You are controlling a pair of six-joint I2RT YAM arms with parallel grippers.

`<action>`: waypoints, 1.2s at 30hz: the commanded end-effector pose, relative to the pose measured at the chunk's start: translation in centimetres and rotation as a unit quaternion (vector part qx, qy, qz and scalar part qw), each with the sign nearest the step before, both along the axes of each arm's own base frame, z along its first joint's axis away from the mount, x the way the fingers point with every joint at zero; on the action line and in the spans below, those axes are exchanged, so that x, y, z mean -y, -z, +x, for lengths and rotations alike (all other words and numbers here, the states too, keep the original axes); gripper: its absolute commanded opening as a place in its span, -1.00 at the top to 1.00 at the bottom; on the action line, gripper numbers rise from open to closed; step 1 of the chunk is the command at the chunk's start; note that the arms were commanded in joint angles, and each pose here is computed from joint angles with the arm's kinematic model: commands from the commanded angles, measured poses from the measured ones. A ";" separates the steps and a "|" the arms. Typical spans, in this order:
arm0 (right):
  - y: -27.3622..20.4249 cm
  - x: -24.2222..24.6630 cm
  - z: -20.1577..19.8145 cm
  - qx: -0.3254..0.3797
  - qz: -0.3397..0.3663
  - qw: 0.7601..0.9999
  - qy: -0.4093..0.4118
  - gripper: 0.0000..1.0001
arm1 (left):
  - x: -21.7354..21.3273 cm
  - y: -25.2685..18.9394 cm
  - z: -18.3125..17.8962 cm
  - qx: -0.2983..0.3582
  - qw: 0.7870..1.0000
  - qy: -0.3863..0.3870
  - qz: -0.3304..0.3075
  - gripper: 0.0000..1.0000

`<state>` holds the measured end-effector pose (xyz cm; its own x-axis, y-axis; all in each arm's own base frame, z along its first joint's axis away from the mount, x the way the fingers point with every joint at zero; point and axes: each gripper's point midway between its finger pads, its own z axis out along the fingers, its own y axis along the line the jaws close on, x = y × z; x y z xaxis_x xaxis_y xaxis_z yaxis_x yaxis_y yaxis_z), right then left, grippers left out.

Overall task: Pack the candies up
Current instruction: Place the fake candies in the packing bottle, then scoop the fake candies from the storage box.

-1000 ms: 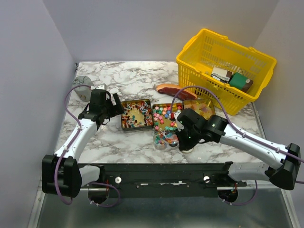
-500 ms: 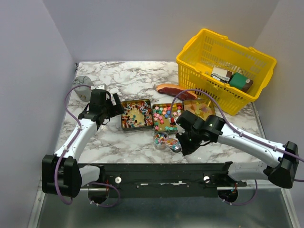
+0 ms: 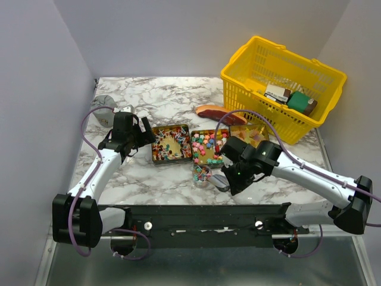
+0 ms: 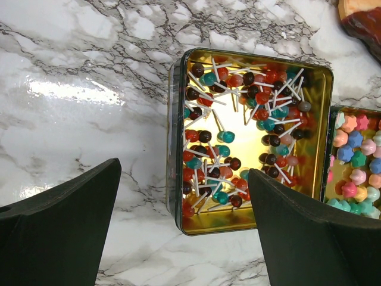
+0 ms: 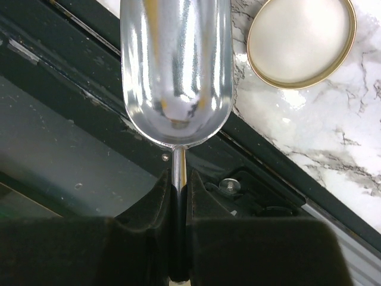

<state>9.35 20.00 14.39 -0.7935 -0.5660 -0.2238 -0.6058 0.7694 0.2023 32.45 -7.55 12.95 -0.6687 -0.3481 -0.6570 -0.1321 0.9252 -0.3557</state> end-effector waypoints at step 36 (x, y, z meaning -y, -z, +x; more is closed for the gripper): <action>2.1 -17.0 13.4 0.014 -0.011 0.998 -0.068 0.99 | 1.6 3.8 -1.3 -0.098 0.994 0.045 -0.016 -0.44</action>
<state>21.52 36.59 13.15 -0.7040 -0.6680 -0.2412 -0.7085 0.6840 0.1737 31.01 -8.01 8.75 -0.7886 -0.3196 -0.5254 -0.1615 0.9320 -0.3244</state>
